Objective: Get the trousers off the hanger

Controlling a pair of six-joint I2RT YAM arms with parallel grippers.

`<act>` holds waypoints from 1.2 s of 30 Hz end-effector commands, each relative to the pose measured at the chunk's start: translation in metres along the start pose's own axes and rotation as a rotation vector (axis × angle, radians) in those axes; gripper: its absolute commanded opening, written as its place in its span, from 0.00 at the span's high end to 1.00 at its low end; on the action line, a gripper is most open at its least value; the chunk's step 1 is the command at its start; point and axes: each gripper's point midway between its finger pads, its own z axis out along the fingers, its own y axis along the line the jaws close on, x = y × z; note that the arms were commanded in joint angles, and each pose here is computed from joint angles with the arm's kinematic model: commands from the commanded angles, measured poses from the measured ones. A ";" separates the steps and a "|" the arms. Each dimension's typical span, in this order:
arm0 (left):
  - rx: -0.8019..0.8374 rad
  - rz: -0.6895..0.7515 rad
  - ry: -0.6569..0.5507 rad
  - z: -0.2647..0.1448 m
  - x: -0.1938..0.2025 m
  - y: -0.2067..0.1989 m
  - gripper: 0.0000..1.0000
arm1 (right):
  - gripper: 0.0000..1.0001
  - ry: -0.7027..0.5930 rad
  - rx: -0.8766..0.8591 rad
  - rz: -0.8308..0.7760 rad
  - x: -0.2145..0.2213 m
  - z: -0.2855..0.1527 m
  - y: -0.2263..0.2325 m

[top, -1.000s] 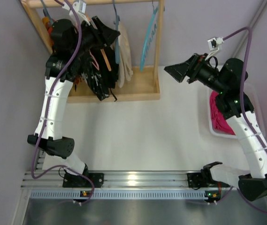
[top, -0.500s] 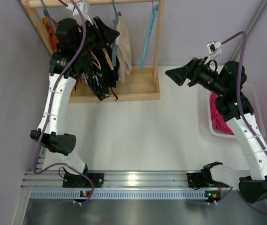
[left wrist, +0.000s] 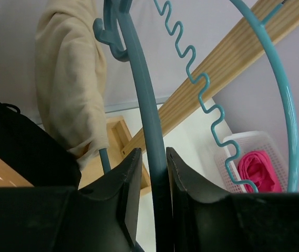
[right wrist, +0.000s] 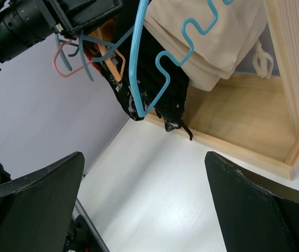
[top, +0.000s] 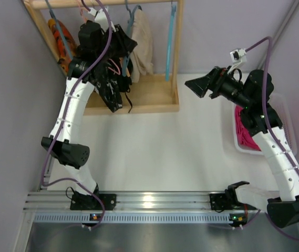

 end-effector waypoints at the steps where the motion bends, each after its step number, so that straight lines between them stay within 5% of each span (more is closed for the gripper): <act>1: -0.036 0.037 -0.039 -0.003 -0.014 0.005 0.70 | 0.01 -0.050 -0.024 -0.050 -0.014 -0.007 0.007; 5: -0.036 0.031 -0.063 -0.005 -0.023 0.002 1.00 | 0.01 -0.048 -0.024 -0.049 -0.013 -0.007 0.006; 20: 0.224 0.013 -0.404 -0.057 -0.119 -0.083 1.00 | 0.01 -0.061 -0.037 -0.050 -0.009 -0.013 0.010; 36: 0.334 0.088 -0.463 -0.096 -0.122 -0.134 1.00 | 0.01 -0.062 -0.028 -0.066 -0.005 -0.016 0.007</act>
